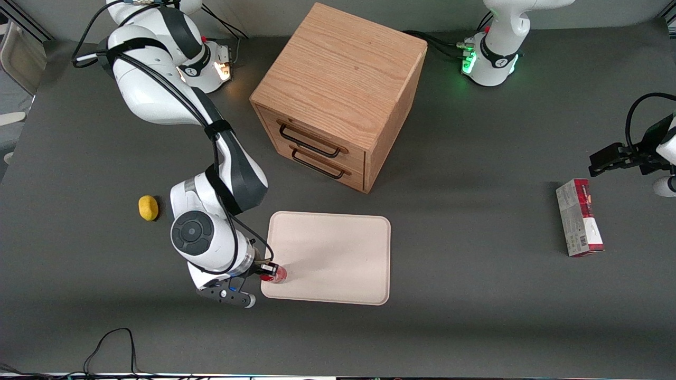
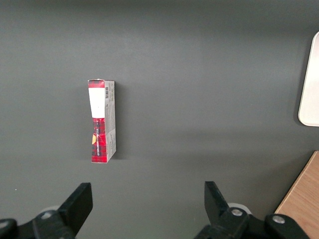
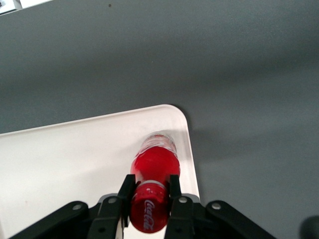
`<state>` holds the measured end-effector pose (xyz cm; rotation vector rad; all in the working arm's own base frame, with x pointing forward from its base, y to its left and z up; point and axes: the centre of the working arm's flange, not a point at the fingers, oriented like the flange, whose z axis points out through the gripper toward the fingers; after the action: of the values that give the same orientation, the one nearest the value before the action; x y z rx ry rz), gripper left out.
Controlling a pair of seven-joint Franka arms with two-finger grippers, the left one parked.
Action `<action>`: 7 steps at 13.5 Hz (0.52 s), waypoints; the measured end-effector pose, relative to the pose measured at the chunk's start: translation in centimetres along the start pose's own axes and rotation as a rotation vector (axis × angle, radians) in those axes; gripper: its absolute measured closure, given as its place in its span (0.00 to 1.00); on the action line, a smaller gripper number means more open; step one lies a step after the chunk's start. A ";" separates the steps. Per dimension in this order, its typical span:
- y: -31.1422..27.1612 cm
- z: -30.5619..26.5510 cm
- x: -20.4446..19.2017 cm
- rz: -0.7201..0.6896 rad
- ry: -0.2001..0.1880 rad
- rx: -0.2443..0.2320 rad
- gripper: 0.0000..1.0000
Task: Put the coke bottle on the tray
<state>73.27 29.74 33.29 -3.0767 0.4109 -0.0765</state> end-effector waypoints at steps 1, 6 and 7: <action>0.0 0.1 0.0 -0.001 0.001 -0.001 0.68; 0.0 -0.2 0.2 -0.013 0.029 -0.022 0.22; 0.0 -0.2 0.2 -0.013 0.030 -0.022 0.11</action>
<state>73.47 29.71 33.54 -3.1040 0.3953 -0.1198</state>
